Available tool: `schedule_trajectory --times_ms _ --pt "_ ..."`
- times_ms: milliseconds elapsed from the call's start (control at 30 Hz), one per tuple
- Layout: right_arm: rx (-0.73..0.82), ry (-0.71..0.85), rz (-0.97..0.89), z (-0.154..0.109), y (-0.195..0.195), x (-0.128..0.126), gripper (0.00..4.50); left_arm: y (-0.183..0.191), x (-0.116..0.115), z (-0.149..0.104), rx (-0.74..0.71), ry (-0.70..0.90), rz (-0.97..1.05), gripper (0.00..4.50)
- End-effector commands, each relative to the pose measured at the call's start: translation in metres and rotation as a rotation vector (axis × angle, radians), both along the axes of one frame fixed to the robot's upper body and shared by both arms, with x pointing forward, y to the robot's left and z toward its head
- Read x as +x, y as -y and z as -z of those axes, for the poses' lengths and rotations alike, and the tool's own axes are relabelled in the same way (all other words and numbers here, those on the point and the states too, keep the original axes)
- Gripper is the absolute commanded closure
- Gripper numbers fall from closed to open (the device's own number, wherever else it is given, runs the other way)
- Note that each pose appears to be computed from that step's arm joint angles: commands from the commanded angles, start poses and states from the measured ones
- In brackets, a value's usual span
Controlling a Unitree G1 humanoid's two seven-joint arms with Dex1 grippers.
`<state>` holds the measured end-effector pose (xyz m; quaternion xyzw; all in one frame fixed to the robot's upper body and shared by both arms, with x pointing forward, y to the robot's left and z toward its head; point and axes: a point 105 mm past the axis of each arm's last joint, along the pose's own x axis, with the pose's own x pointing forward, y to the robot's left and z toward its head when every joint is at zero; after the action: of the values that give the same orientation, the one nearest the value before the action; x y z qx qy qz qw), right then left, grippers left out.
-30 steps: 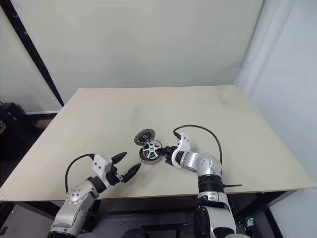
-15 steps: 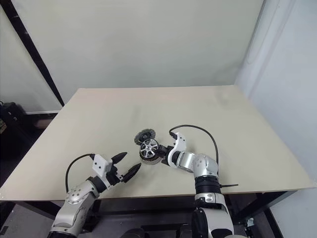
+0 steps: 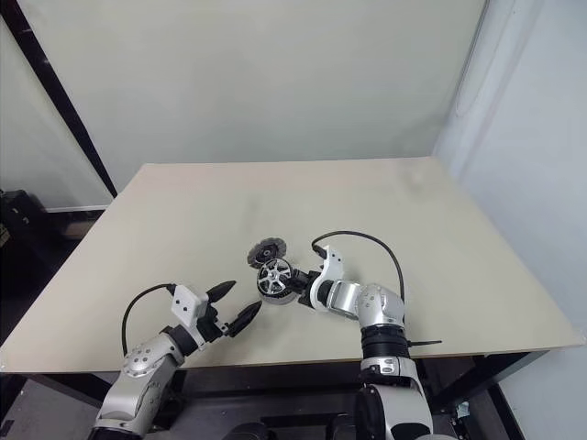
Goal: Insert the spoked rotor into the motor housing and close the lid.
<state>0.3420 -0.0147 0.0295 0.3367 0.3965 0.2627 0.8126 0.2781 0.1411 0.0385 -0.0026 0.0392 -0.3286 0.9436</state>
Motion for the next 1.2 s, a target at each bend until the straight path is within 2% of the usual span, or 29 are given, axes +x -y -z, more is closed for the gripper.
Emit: schedule_trajectory --times_ms 33,367,800,1200 --pt "0.003 0.038 -0.001 -0.008 -0.004 0.003 4.14 0.002 0.004 -0.014 0.005 0.059 0.007 0.0" --pt "-0.004 0.039 0.002 -0.009 -0.003 0.005 4.14 0.002 0.004 -0.014 0.006 0.06 0.002 0.0" --pt "0.005 0.147 -0.004 -0.038 0.005 0.008 4.14 0.004 0.004 -0.013 0.0 0.058 0.01 0.0" --pt "0.009 0.104 -0.018 -0.027 -0.004 0.002 4.14 0.004 0.005 -0.014 0.002 0.06 0.011 0.0"
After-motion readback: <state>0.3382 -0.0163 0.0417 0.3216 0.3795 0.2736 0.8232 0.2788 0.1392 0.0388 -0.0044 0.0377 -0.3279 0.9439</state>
